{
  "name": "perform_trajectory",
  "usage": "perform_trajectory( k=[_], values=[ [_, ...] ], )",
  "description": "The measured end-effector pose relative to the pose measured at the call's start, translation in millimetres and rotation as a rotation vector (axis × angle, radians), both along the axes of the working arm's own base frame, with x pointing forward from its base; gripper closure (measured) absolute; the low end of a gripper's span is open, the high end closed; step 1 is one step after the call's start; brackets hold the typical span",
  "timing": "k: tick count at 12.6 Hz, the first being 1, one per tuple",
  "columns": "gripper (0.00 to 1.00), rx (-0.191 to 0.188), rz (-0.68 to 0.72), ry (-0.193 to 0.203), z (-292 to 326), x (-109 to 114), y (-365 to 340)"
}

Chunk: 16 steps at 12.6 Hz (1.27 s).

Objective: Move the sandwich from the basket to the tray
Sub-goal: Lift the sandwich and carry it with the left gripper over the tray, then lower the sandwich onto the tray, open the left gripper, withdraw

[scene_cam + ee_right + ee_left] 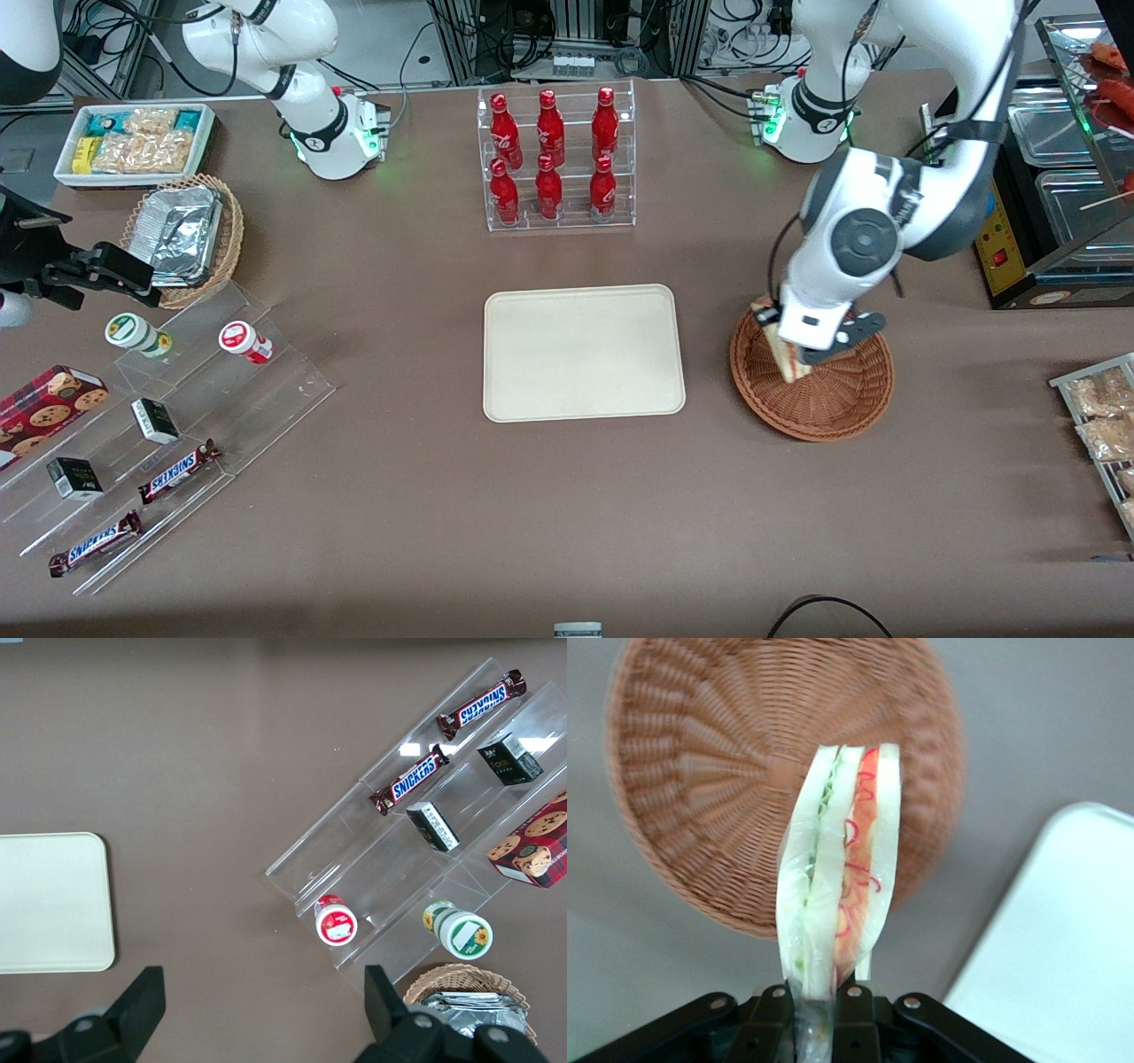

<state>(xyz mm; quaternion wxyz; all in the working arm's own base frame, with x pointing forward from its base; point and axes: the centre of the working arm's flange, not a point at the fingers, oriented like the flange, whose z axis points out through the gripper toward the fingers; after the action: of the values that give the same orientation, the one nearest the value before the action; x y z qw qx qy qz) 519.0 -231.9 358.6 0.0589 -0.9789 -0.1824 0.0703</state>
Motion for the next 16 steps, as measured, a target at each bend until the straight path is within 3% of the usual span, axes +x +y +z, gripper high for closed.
perform_trajectory(
  k=[3,6,14,16],
  values=[
    [0.86,-0.016,-0.122,0.016,-20.1,-16.5,-77.6],
    [0.86,-0.036,-0.123,0.015,-50.1,-19.7,-157.5],
    [0.86,-0.117,-0.085,-0.075,-93.7,-42.5,-272.5],
    [0.86,-0.115,-0.084,-0.074,-108.8,-48.8,-279.7]
  ],
)
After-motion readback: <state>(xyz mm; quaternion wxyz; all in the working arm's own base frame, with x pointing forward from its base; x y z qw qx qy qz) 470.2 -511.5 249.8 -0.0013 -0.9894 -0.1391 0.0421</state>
